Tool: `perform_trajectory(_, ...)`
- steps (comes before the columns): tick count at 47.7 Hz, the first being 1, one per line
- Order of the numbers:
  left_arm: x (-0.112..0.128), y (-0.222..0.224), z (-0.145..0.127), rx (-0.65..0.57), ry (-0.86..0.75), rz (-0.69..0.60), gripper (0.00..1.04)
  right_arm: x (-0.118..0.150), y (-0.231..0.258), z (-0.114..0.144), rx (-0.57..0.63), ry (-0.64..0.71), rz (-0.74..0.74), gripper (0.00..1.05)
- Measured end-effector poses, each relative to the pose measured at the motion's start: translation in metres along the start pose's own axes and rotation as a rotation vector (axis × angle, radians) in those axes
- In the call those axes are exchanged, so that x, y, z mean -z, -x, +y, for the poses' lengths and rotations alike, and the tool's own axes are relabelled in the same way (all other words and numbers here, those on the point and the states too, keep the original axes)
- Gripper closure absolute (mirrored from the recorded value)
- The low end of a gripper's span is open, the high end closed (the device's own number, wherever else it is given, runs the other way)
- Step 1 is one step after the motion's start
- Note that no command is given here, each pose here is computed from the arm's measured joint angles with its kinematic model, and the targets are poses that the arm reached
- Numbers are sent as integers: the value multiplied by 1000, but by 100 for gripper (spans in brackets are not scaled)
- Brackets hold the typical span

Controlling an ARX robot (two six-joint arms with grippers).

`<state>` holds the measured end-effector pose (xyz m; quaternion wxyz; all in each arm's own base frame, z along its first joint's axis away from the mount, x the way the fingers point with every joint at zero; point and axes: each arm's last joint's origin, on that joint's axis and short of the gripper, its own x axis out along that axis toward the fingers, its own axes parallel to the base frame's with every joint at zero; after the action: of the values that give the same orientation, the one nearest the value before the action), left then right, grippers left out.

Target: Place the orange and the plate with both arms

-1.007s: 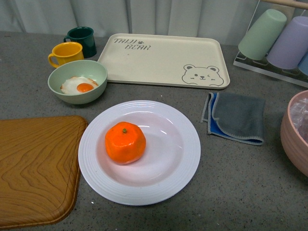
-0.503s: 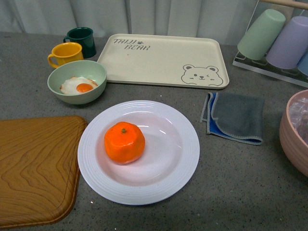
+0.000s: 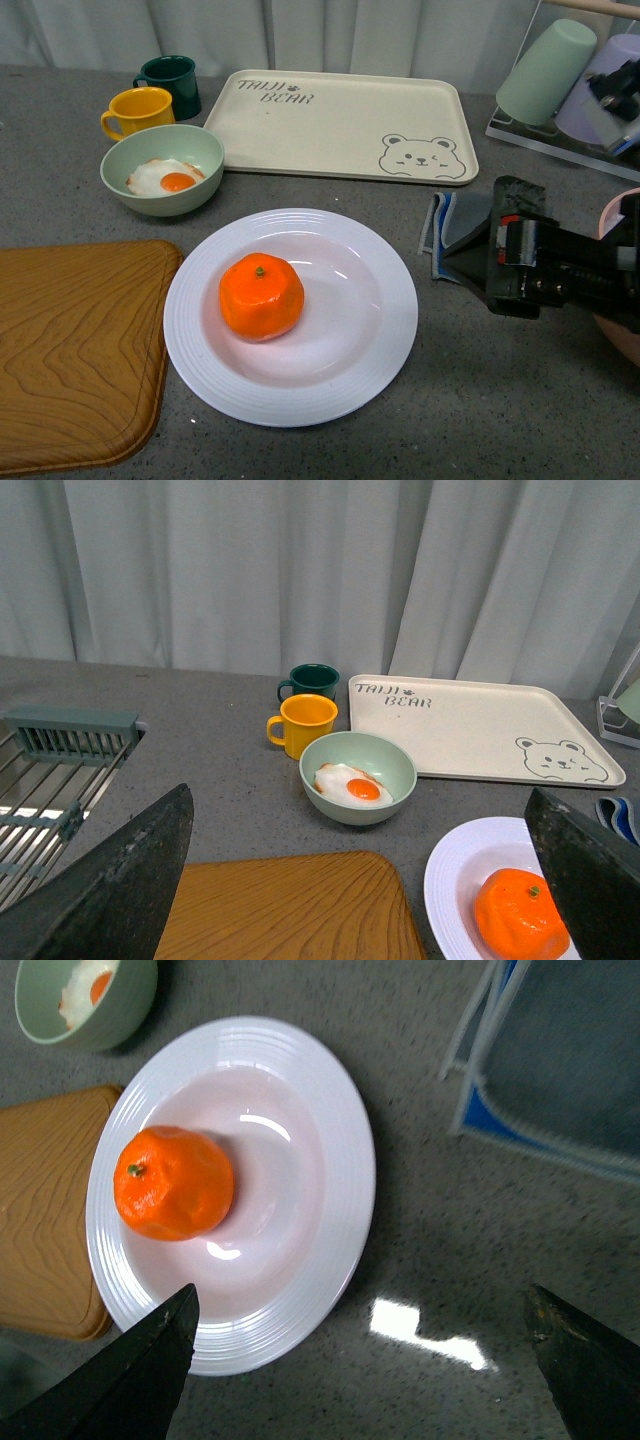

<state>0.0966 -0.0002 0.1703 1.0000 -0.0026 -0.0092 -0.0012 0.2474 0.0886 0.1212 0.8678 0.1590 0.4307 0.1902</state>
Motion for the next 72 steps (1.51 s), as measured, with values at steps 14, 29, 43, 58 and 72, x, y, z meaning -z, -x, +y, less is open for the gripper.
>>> perform_trajectory(14, 0, 0, 0, 0, 0, 0, 7, 0, -39, -13, -60, -147, 201, 9)
perform_trajectory(29, 0, 0, 0, 0, 0, 0, 7, 9, -74, -20, -122, -298, 244, 9)
perform_trajectory(43, 0, 0, 0, 0, 0, 0, 7, 4, -105, -14, -198, -450, 259, 9)
perform_trajectory(58, 0, 0, 0, 0, 0, 0, 7, 6, -123, -20, -157, -530, 295, 36)
perform_trajectory(72, 0, 0, 0, 0, 0, 0, 7, 9, -128, -23, -100, -539, 336, 88)
